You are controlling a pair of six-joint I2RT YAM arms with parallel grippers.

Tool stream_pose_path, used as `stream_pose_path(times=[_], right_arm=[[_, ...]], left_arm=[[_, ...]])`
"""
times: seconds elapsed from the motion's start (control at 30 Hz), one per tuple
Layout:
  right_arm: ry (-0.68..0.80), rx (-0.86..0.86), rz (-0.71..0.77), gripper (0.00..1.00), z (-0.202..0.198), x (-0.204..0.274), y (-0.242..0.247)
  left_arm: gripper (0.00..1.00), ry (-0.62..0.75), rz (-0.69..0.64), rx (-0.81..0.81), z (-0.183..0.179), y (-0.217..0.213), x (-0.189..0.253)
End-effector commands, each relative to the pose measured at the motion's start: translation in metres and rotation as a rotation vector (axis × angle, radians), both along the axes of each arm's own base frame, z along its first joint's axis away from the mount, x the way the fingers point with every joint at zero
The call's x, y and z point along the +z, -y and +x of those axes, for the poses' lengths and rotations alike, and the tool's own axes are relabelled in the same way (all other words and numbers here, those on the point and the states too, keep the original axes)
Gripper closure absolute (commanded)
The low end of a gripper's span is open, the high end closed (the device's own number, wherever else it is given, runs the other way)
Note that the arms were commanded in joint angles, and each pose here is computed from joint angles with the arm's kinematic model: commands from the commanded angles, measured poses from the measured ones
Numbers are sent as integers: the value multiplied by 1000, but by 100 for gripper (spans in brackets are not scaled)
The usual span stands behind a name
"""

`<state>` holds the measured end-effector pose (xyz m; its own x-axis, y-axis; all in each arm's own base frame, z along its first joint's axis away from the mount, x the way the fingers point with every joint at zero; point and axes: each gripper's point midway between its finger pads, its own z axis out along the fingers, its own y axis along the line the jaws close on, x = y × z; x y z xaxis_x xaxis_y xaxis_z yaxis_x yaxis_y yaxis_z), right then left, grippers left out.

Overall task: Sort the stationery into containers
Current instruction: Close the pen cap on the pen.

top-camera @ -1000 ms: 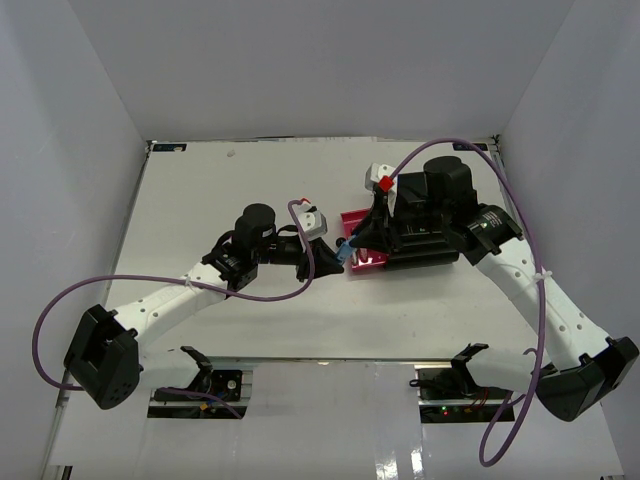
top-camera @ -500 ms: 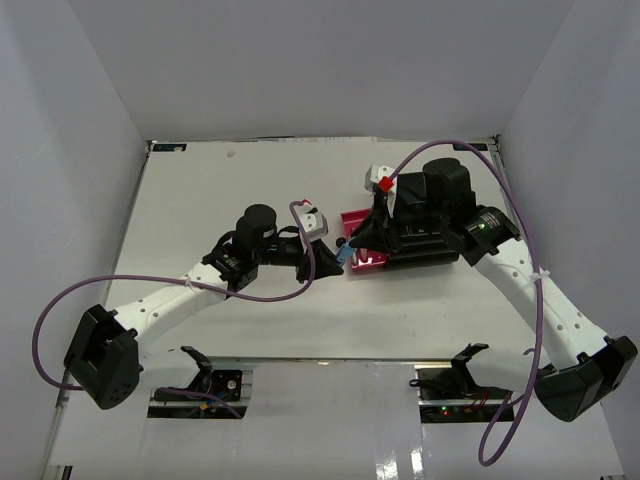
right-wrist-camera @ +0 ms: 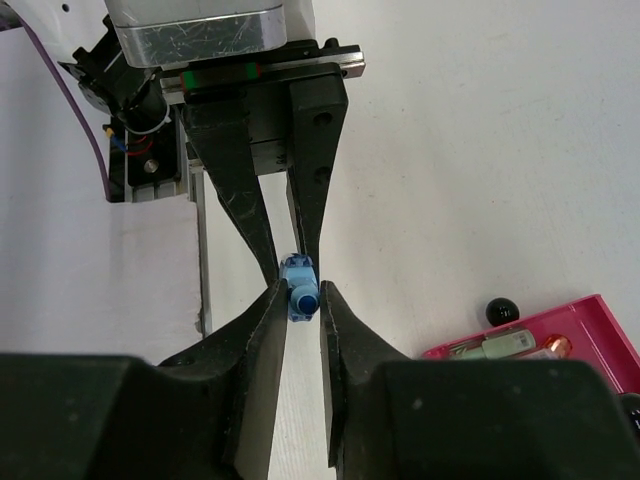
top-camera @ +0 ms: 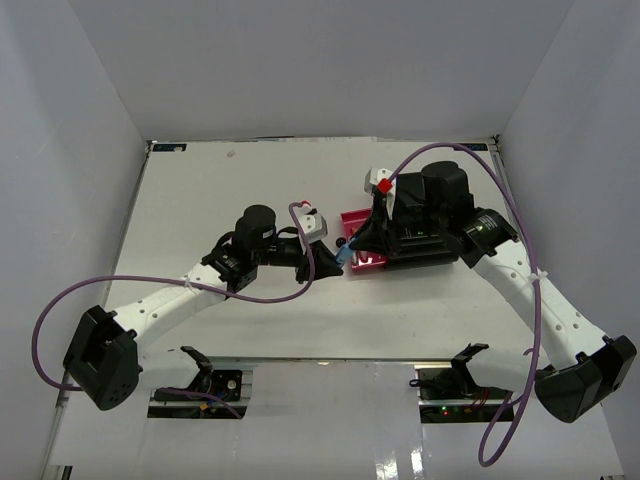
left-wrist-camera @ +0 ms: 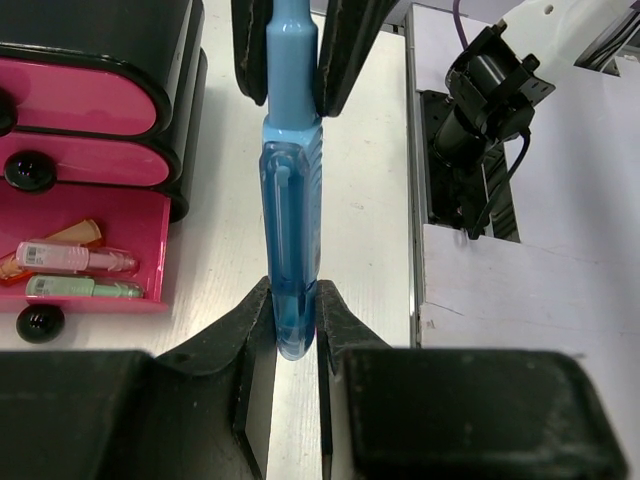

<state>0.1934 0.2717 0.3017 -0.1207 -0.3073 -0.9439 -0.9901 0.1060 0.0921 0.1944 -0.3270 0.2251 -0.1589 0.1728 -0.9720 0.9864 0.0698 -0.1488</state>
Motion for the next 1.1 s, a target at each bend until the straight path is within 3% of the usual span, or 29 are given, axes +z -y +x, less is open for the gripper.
stream_pose_path(times=[0.0,0.23,0.87,1.07], right_arm=[[7,31,34,76,-7,9,-2],[13,31,37,92,-7,11,-2],[125,-36,31,92,-1,32,9],[133,-34,29,92,-2,30,11]], left_arm=[[86,49,-40,-20,-4,-2,15],[86,44,-36,-38,-7,-1,14],[89,11,-8,-51,-5,1,1],[91,-57,-20,-7,1,5,6]])
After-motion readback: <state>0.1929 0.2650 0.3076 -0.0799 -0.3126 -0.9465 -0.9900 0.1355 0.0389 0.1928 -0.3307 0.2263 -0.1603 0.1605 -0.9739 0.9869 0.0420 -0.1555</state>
